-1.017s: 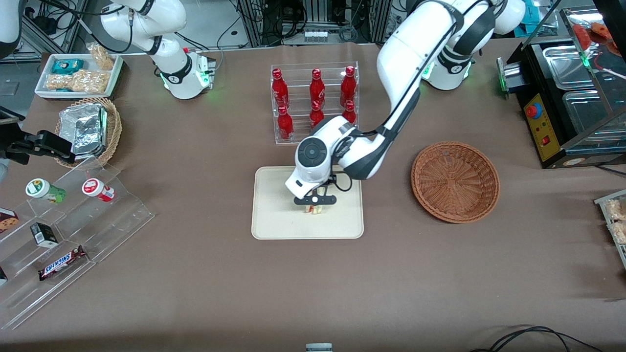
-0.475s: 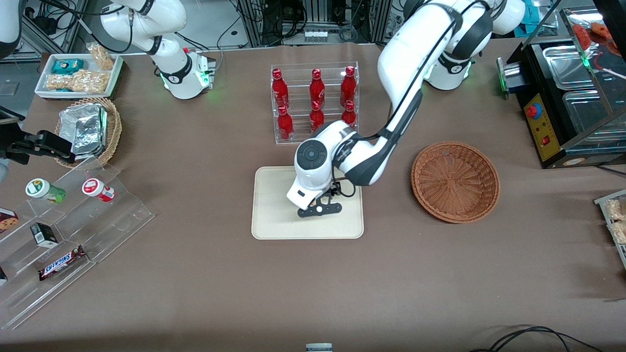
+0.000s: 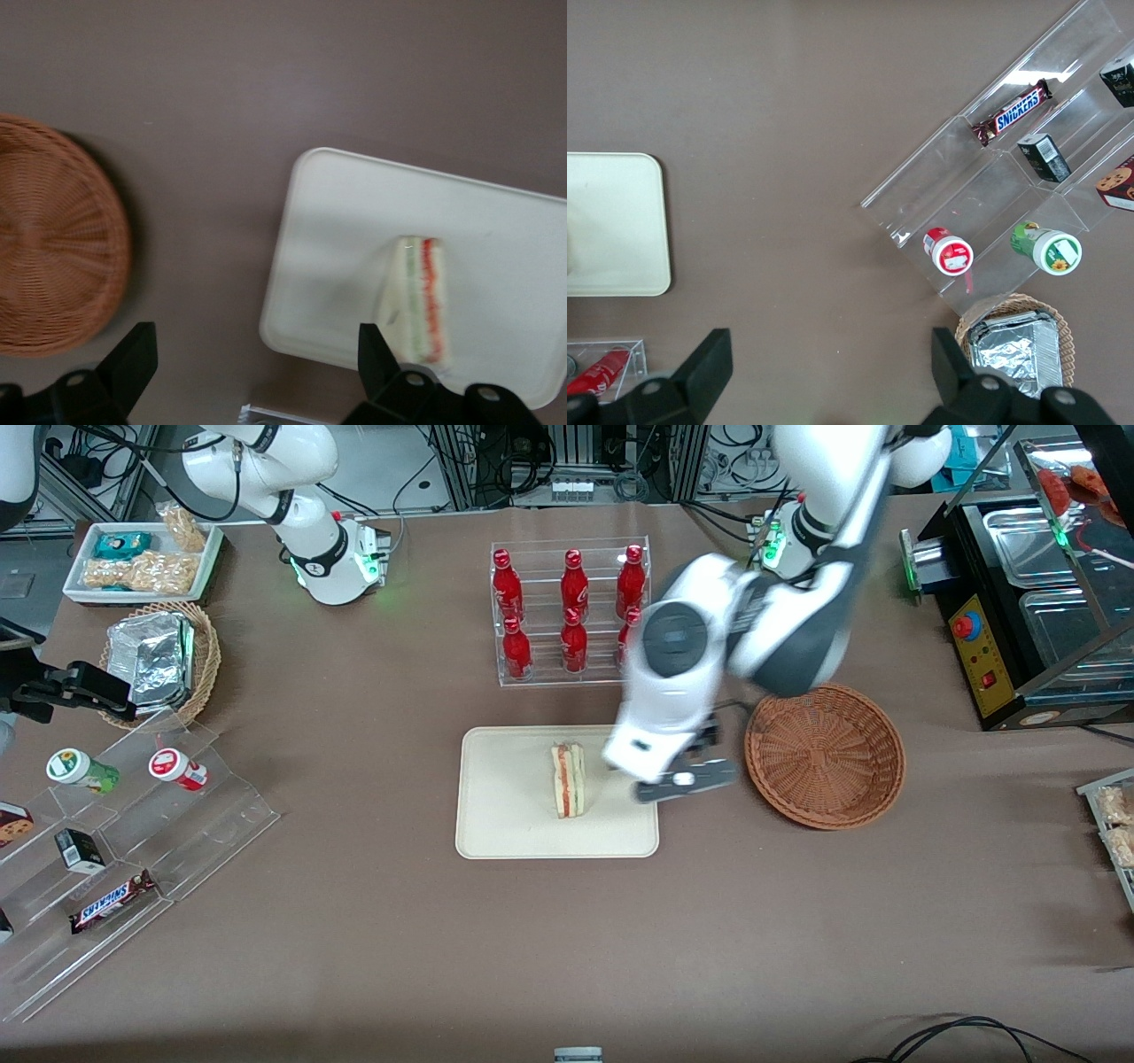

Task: Place sandwich from basket to tray

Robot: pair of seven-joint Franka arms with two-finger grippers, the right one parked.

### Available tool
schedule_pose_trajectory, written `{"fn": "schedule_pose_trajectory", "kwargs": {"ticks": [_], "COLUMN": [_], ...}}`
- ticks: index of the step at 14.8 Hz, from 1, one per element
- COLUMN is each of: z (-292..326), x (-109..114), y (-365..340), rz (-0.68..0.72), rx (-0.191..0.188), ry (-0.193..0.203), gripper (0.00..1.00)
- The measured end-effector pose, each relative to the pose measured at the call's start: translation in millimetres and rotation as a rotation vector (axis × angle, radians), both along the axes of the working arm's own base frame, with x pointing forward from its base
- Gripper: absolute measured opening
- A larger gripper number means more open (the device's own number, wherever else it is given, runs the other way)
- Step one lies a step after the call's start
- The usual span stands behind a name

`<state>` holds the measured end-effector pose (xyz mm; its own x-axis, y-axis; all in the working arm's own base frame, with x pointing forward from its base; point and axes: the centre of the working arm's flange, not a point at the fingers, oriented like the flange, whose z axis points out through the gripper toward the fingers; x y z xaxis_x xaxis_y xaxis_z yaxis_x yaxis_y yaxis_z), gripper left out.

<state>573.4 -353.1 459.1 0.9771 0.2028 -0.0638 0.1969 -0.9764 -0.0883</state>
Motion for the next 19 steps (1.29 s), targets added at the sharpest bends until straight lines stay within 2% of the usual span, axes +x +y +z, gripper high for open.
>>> {"fn": "schedule_pose_trajectory", "kwargs": {"ticks": [3,6,7,11,14,19], "z": [38,68,73,95,114,162], "x": [7,12,12,11,7,-16], "y": [111,210,233,270,302,313], "rz": [0.004,-0.007,-0.009,-0.002,0.020,-0.011], "rx": [0.031,0.022,0.015,-0.010,-0.049,-0.053], "ry": [0.102,0.158,0.165,0.136,0.109,0.034], "gripper": [1.00,1.00,1.00,1.00,1.00,1.00]}}
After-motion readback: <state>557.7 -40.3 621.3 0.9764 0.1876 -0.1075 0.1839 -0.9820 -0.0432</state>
